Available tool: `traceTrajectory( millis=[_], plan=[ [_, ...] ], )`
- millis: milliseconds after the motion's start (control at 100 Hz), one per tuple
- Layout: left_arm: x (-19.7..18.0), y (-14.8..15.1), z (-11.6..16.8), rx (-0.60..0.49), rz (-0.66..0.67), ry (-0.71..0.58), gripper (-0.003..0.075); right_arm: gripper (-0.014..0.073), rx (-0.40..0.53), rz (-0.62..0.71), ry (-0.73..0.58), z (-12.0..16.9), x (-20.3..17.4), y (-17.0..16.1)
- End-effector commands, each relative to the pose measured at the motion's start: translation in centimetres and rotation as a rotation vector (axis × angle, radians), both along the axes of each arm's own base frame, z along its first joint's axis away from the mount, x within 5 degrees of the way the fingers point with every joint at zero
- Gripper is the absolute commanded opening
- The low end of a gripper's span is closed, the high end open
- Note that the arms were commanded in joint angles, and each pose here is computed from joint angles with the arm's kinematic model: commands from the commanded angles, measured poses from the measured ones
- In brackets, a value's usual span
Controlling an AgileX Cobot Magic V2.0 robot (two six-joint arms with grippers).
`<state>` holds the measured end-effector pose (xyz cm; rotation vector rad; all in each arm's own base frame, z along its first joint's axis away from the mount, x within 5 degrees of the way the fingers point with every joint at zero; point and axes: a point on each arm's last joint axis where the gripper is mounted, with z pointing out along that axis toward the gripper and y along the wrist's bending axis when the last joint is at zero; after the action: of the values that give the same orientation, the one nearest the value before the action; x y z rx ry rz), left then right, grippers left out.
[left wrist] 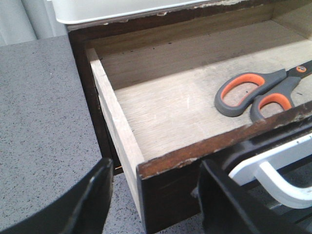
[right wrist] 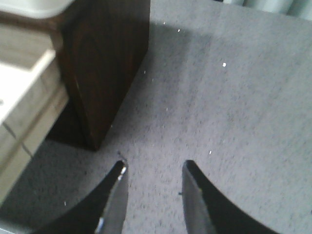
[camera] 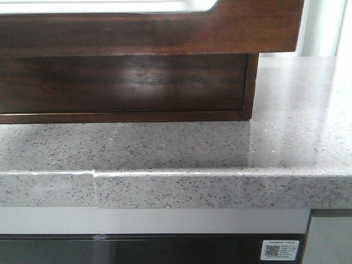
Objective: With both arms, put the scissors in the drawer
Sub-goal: 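Open the right gripper, release the scissors, and lift away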
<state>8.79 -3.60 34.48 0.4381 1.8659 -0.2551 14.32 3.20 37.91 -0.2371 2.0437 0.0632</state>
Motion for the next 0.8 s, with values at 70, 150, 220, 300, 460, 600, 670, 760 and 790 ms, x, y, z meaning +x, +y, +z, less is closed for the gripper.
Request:
traceTrajectory(
  millis=[70,150,220,300,460,600,670,760,790],
  plan=[
    [0.1,0.0,1.7,-0.055,0.021,-0.085,0.0367,0.0230,0.024,0.014,-0.117,-2.1,-1.7,-0.5],
    [0.1,0.0,1.7,-0.055,0.021,-0.085,0.0366,0.0230,0.015,0.013,-0.097,-3.3,-2.2,-0.6],
    [0.1,0.0,1.7,-0.055,0.021,-0.085,0.0366,0.0230,0.009,0.013,-0.089,-3.9,-2.5,-0.7],
    [0.1,0.0,1.7,-0.055,0.021,-0.085,0.0363,0.0215,0.005,0.012,-0.081,-4.1,-2.5,-0.7],
    [0.1,0.0,1.7,-0.057,0.020,-0.085,0.0258,0.0069,0.000,0.012,-0.086,-4.1,-2.5,-0.8],
    [0.1,0.0,1.7,-0.058,0.020,-0.085,0.0134,-0.0062,-0.013,0.011,-0.092,-4.0,-2.5,-0.8],
    [0.1,0.0,1.7,-0.058,0.020,-0.085,0.0078,-0.0069,-0.015,0.010,-0.092,-4.0,-2.5,-0.8],
    [0.1,0.0,1.7,-0.058,0.020,-0.085,0.0011,-0.0069,-0.015,0.010,-0.092,-4.0,-2.5,-0.8],
    [0.1,0.0,1.7,-0.058,0.020,-0.085,-0.0007,-0.0069,-0.017,0.010,-0.093,-4.0,-2.5,-0.8]
  ],
)
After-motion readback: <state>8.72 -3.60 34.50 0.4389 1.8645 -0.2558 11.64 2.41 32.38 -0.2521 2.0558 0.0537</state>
